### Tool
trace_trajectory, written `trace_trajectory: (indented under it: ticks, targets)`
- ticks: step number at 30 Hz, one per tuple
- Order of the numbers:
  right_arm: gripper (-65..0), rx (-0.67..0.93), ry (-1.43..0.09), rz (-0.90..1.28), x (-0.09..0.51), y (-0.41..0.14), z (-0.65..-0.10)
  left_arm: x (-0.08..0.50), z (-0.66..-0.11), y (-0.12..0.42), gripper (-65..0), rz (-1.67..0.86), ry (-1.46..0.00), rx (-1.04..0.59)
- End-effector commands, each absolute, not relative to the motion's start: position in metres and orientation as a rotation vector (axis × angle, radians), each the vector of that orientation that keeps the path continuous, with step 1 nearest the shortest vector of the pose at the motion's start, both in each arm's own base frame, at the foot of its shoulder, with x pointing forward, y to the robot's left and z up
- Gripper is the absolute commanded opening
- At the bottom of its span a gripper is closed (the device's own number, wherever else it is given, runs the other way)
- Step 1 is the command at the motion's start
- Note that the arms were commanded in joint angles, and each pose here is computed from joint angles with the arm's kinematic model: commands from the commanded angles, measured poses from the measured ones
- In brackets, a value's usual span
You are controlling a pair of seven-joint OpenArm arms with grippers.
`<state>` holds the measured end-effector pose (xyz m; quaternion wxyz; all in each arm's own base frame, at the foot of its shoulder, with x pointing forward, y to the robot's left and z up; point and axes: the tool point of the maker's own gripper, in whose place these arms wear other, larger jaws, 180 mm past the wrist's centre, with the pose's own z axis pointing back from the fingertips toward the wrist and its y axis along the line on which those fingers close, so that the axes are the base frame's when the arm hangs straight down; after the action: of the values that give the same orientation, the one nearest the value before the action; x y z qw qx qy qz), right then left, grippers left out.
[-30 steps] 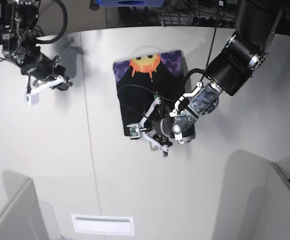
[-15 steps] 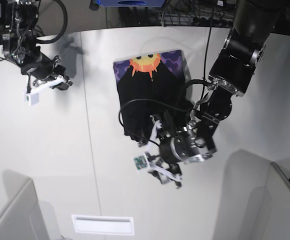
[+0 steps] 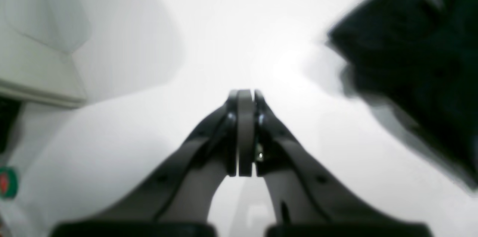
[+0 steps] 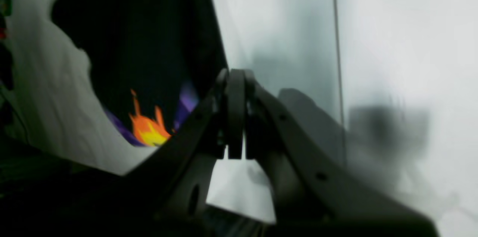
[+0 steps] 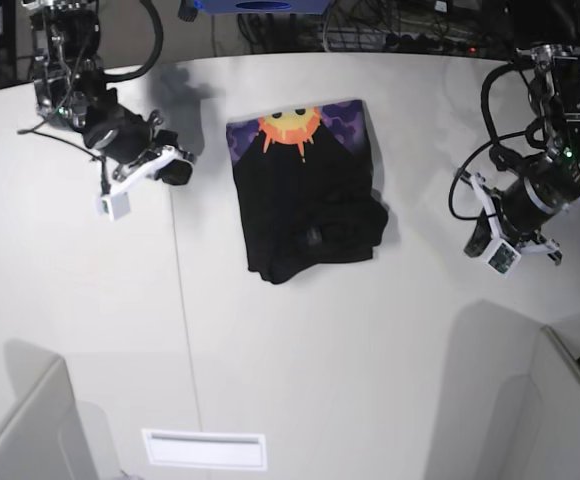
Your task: Fold the T-shirt properly
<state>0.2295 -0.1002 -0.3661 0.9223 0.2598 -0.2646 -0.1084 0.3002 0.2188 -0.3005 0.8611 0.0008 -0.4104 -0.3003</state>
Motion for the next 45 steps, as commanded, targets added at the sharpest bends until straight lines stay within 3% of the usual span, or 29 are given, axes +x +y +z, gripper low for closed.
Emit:
trace_trajectory:
  ticks: [1,8,13,17,23,30,38,45]
  targets:
    - [-65.0,0.548,-0.571,-0.205,0.235,-0.096,-0.358,0.31,-0.281,0.216,-65.0,-0.652,-0.929,0.006]
    - [-65.0,0.569,-0.535,-0.183,0.222,-0.083,-0.362,0.273,-0.307,0.244,-65.0,-0.577,-0.796,0.04]
    - [-65.0,0.542,-0.548,-0.204,0.203,-0.092,-0.365,0.204,-0.334,0.239,-65.0,-0.504,-0.848,-0.083]
    - [-65.0,0.435,-0.558,-0.198,0.181,-0.118,-0.38,0.15,-0.358,0.238,-65.0,-0.485,-0.899,-0.148]
    - [-65.0,0.146,-0.579,-0.069,0.129,-0.156,-0.404,0.074,-0.422,0.253,-65.0,-0.319,-0.803,-0.154]
    - [-65.0,0.04,-0.402,0.001,0.039,-0.164,-0.422,-0.007,-0.446,0.251,-65.0,-0.069,-0.828,-0.211]
    - [-65.0,0.129,-0.139,0.127,-0.053,-0.129,-0.457,-0.093,-0.495,0.245,-65.0,0.152,-0.682,-0.236]
    - [-65.0,0.191,0.023,0.281,-0.097,-0.087,-0.518,-0.105,-0.544,0.204,-65.0,0.208,-0.628,-0.327]
